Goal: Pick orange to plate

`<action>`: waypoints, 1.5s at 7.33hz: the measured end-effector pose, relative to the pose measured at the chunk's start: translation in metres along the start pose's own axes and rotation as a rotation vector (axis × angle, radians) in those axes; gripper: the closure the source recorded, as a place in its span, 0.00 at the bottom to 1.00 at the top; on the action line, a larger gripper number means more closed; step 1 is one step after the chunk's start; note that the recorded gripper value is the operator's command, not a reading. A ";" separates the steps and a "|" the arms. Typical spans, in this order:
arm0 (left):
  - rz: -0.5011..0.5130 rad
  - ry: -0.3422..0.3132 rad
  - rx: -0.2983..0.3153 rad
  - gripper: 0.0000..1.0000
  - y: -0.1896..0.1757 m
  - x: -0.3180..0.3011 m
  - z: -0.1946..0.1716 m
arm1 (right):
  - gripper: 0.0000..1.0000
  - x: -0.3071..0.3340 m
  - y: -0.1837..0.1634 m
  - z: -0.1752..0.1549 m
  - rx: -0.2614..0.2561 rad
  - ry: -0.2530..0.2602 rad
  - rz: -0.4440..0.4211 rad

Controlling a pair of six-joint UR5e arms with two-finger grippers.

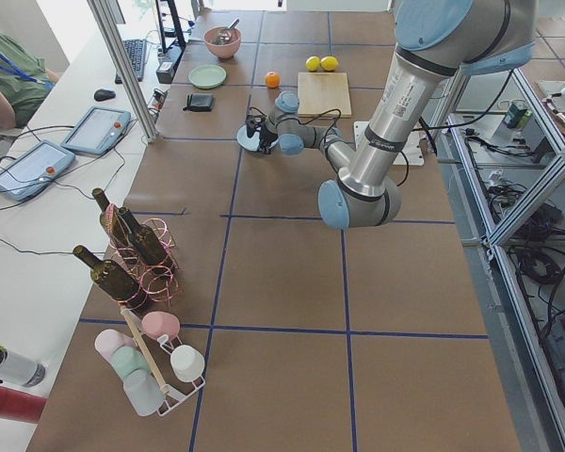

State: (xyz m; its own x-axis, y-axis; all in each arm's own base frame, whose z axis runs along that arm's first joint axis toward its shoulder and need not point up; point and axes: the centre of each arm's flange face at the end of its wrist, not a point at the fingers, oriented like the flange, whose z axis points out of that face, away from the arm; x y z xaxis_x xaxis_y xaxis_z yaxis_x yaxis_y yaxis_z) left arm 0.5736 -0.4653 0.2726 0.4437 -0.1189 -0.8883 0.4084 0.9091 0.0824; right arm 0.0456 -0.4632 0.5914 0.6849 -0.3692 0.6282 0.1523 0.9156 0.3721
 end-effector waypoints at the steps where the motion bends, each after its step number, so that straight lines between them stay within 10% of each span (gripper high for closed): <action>1: 0.003 -0.004 0.001 0.00 0.001 -0.002 0.002 | 0.00 0.000 0.000 0.000 0.000 0.000 0.000; 5: 0.186 -0.062 -0.048 0.00 -0.034 -0.030 -0.056 | 0.00 -0.006 -0.004 -0.006 0.014 -0.001 -0.012; 9: 0.561 -0.222 -0.104 0.00 -0.179 -0.174 -0.204 | 0.00 -0.026 -0.033 -0.014 0.044 -0.029 -0.038; 11: 0.530 -0.242 -0.164 0.00 -0.256 -0.297 -0.267 | 0.00 -0.041 -0.053 -0.014 0.051 -0.041 -0.030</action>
State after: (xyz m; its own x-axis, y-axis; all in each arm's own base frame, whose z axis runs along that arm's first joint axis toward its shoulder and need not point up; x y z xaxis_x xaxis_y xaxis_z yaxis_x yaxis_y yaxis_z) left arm 0.1241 -0.5558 0.3949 0.7299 0.2972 -0.6156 -0.0379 0.9168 0.3975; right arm 0.0192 -0.4945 0.5364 0.6508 -0.4032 0.6434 0.1352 0.8954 0.4243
